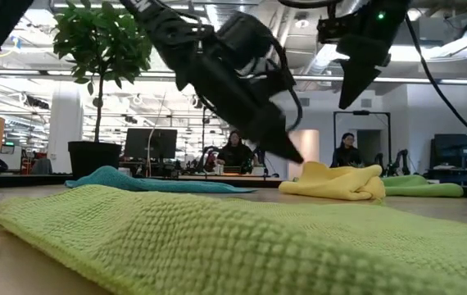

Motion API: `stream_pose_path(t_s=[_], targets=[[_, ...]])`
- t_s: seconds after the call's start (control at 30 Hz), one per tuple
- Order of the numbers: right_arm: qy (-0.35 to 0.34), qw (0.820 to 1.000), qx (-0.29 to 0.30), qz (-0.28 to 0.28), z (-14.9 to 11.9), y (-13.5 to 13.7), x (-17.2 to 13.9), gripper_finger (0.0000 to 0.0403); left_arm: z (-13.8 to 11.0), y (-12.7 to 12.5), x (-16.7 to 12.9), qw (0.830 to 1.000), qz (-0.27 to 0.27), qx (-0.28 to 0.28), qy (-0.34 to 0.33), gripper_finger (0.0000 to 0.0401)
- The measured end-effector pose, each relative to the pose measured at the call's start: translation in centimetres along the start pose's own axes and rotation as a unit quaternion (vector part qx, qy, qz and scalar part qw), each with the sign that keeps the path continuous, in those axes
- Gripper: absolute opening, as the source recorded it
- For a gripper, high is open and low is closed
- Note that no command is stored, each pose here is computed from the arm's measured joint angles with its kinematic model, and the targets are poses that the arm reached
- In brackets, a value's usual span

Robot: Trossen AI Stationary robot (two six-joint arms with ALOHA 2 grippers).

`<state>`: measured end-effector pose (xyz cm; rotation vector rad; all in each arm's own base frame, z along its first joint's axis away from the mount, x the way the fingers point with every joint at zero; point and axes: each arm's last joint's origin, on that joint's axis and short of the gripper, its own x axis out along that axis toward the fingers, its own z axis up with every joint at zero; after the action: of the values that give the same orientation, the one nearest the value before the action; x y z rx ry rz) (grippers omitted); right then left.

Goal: Fold microfiber towels
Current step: Put the yellow towel into the orange bin

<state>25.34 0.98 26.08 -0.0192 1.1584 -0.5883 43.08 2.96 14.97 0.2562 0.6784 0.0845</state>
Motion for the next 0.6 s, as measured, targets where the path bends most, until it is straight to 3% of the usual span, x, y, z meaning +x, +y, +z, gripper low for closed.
stream_pose_path(t_s=[0.2, 0.6], targets=[[0.003, 1.0, -0.002, -0.003, -0.1, 0.0, 0.0, 0.0234, -0.6, -1.2, 2.4, 0.993, 0.044, 0.107, 0.028, 0.0164], [0.009, 1.0, -0.008, -0.008, -0.2, -0.1, 0.0, 0.0234, 0.0, -1.6, 5.9, 0.988, 0.077, 0.134, 0.019, 0.0164]])
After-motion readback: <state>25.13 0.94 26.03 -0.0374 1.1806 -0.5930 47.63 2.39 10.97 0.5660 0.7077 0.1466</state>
